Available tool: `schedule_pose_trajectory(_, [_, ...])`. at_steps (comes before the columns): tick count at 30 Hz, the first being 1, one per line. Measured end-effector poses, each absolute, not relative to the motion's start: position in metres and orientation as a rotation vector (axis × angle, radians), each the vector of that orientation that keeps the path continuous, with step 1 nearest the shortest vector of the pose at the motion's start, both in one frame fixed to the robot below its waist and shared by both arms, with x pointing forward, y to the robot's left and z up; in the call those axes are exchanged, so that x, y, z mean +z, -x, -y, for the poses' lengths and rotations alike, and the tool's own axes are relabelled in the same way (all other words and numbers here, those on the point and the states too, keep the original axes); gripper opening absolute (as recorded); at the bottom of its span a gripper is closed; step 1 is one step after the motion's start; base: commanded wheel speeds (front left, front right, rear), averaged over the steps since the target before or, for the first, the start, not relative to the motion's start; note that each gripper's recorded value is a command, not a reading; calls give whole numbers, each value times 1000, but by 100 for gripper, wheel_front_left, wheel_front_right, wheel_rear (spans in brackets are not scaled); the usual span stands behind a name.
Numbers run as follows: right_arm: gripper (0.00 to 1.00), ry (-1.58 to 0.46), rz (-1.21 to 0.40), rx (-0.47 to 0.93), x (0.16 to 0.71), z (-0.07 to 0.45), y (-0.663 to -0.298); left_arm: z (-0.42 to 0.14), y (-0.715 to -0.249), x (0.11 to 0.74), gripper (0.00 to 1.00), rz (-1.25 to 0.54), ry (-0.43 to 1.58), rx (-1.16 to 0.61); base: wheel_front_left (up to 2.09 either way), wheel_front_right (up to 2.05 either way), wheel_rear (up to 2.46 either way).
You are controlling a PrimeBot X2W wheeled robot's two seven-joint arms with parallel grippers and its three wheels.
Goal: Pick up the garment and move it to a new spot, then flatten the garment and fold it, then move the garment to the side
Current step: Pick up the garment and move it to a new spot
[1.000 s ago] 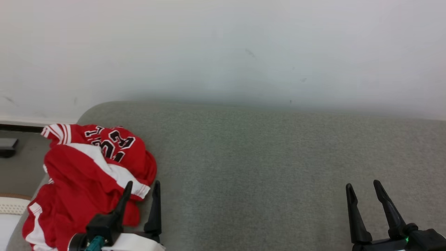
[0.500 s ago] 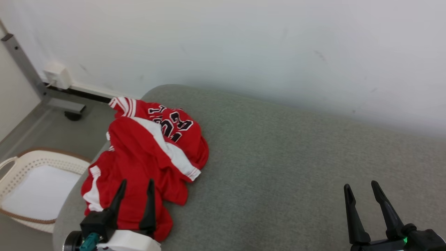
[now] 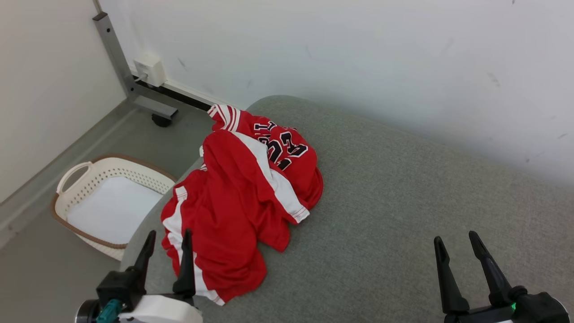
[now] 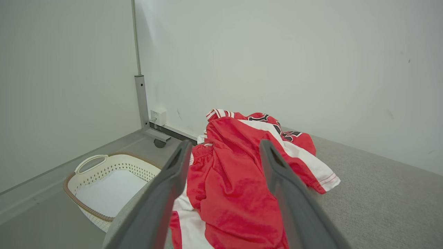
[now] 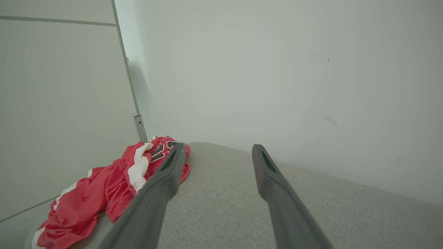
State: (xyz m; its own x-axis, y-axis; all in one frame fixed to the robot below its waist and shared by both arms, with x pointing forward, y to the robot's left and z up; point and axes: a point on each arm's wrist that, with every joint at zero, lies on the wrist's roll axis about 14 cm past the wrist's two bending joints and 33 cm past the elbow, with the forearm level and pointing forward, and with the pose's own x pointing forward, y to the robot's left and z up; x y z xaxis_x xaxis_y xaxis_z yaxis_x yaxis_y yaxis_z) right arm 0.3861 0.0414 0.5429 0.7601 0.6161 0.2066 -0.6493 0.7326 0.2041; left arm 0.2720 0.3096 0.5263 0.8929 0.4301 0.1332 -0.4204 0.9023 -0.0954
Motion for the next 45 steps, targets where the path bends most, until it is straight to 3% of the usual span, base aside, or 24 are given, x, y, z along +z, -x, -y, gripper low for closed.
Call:
schedule_pose_trajectory(21, [100, -265, 128, 665, 542, -28, -382, -313, -295, 513, 100, 90, 68, 407, 0, 0, 0])
schedule_pose_trajectory(32, [100, -265, 119, 580, 535, 0, -389, -315, -353, 526, 100, 39, 50, 331, 0, 0, 0])
schedule_pose_trajectory(45, [100, -257, 99, 451, 517, 40, -417, -286, -459, 507, 100, -137, 105, 207, 0, 0, 0])
